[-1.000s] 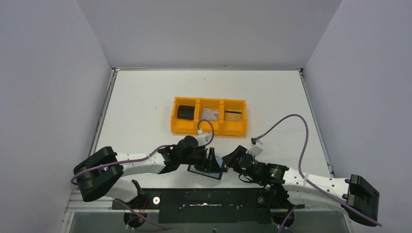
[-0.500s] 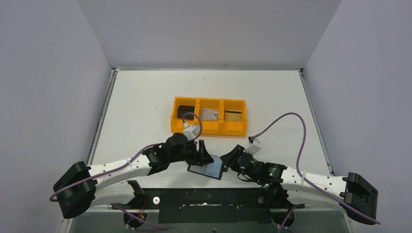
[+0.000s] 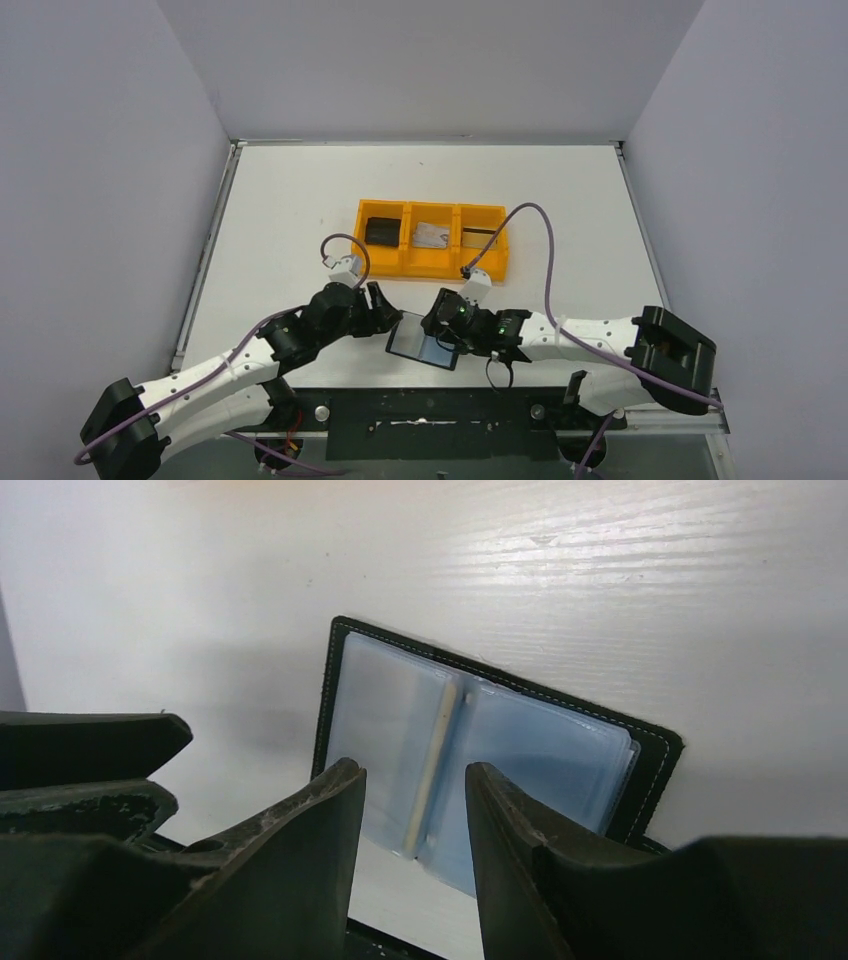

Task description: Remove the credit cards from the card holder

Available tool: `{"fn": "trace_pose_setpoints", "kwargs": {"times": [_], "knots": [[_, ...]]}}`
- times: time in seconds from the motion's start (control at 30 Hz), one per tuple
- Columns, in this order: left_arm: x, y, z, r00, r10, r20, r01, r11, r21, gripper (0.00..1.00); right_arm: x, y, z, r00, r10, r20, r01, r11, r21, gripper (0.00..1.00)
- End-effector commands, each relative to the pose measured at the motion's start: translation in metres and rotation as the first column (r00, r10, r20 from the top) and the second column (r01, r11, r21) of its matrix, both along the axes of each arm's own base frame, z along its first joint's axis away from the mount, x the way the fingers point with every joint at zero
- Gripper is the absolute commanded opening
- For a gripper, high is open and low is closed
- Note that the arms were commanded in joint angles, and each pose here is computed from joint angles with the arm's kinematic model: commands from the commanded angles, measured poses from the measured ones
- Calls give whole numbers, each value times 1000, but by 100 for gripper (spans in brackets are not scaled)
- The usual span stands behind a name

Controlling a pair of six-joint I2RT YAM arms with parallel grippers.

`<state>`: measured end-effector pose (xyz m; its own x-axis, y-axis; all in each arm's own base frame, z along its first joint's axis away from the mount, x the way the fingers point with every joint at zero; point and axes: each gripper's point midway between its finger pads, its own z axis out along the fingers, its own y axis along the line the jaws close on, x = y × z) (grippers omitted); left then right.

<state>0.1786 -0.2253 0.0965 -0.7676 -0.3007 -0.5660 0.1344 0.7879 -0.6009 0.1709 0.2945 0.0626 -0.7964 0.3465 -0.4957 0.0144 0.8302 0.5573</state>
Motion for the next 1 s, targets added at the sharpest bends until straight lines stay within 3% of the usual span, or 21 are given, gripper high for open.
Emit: {"fn": "trace_pose_setpoints", "kwargs": {"times": [0.0,0.13,0.53,0.97], "knots": [[3,-5,8,1000,-17,24,18,999,-27,59,1,-11,-8,999,-40,-3,39,988,-151,42],[1,-20,6,997,-74,12,75,995,-62,59,-3,-26,-21,997,-78,-23,71,976,-208,40],[-6,-43,-17,983,-173,-64,167,982,-82,58,-15,-40,-44,993,-96,-70,82,981,-178,37],[-4,-34,-40,985,-128,-118,129,992,6,56,-16,-41,-47,993,-98,-71,84,981,-173,37]]}}
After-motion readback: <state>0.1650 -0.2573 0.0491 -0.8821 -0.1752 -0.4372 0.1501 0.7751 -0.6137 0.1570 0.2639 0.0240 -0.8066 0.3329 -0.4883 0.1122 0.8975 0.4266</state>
